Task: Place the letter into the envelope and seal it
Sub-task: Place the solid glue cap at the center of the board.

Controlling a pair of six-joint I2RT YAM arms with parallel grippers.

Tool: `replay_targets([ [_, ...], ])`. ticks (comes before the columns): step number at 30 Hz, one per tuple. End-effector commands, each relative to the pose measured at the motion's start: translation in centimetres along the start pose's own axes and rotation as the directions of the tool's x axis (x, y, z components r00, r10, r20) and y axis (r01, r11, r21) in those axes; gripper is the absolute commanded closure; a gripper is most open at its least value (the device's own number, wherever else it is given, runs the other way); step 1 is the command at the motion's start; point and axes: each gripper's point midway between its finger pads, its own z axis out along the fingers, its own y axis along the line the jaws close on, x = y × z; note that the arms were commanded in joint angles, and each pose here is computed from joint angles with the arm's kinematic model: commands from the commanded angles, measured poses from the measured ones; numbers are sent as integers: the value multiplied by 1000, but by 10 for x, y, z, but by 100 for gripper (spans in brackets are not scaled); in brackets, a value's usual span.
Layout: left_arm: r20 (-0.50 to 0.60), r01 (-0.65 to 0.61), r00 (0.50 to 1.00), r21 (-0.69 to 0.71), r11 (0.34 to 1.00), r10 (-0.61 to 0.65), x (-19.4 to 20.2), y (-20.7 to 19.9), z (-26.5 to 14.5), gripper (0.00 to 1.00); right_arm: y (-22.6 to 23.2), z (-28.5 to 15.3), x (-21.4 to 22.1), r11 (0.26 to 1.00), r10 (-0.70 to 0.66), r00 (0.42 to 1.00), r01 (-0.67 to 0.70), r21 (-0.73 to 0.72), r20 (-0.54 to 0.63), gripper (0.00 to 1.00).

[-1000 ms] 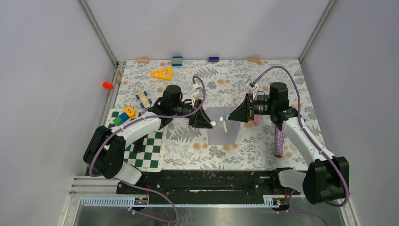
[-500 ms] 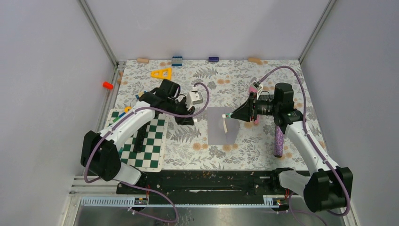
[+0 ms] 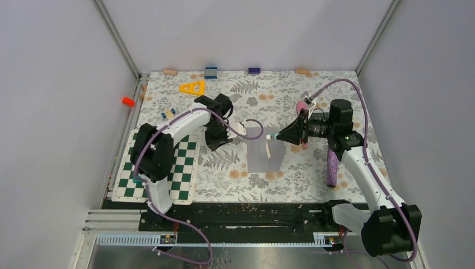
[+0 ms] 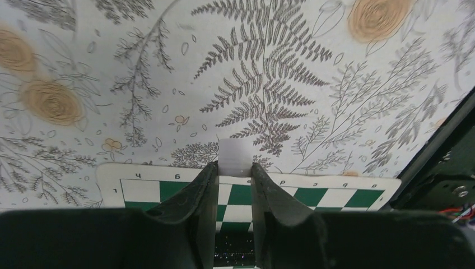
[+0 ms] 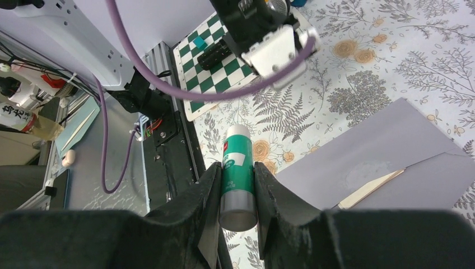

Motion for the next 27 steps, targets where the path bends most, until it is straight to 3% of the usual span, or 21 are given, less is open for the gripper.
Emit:
replay_targets([
  [1,-184,-96,979,-36,995,88,21,11,-6,84,5,-7,-18,997,-72,997,72,11,36,100],
  [13,-376,-151,917,-9,988,137,30,10,26,86,6,-9,-19,998,-70,997,70,5,41,100],
  [27,-480,-203,866,-79,976,141,33,15,41,86,7,-11,-19,998,-70,997,70,1,43,100],
])
